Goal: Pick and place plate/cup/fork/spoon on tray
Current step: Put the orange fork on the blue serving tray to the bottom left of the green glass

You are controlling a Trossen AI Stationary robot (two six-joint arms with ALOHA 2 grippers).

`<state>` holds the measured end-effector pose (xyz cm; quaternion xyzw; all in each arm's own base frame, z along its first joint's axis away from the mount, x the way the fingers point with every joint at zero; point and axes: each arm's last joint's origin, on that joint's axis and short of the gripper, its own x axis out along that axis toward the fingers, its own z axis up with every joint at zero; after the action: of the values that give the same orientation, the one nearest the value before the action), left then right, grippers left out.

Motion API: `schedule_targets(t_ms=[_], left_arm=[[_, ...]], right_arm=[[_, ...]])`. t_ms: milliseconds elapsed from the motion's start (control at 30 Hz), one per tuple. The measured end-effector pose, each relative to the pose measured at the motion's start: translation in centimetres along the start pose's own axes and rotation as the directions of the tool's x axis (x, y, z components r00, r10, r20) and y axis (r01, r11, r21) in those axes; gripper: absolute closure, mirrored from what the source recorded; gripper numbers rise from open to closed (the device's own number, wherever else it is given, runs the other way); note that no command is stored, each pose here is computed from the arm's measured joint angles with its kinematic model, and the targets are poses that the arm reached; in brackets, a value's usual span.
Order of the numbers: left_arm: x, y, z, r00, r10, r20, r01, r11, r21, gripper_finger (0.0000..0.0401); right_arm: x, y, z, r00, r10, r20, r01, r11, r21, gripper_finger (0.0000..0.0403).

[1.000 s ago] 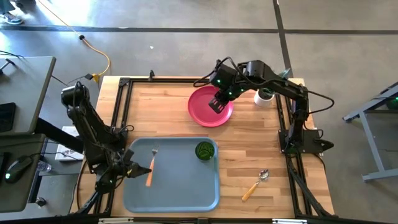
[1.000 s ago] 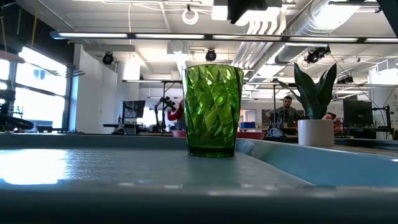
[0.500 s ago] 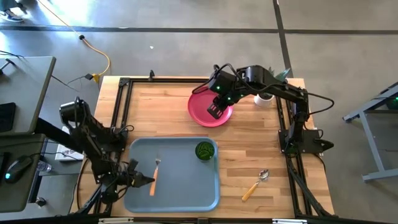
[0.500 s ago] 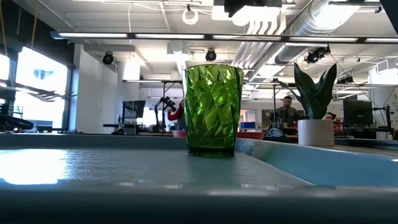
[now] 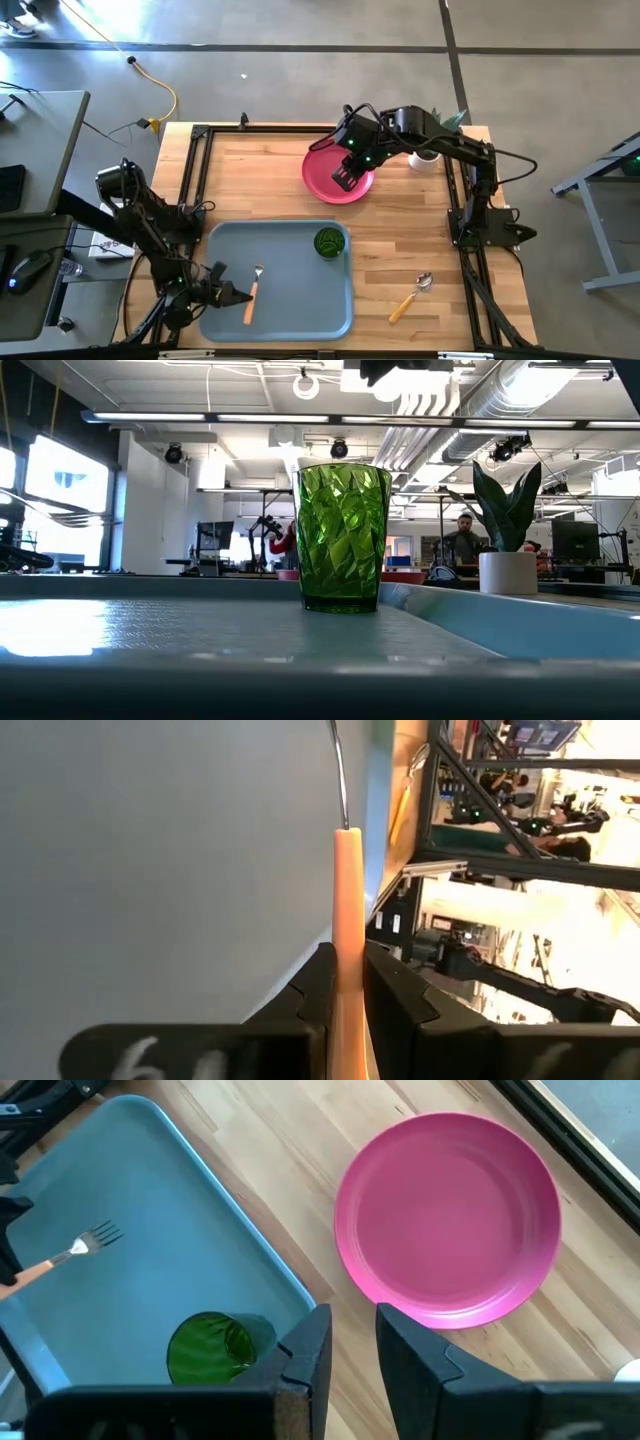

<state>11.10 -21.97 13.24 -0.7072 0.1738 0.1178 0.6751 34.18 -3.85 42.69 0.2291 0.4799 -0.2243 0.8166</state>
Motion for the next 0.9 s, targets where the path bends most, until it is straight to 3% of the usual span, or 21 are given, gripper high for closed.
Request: schedule_targets(t_ms=[400, 900], left_arm=[[1.8, -0.2, 1.9, 0.992, 0.056, 0.111, -0.061, 0.998, 0.036, 0.0373], [3.9, -0.7, 3.8, 0.974, 0.204, 0.102, -0.205, 0.979, 0.003, 0.0372]], right_arm=[[0.0, 0.3, -0.2, 1.0, 0.003, -0.001, -0.003, 1.0, -0.01, 0.0329], [0.0, 0.3, -0.2, 1.0, 0.005, -0.003, -0.005, 1.0, 0.009, 0.0329]])
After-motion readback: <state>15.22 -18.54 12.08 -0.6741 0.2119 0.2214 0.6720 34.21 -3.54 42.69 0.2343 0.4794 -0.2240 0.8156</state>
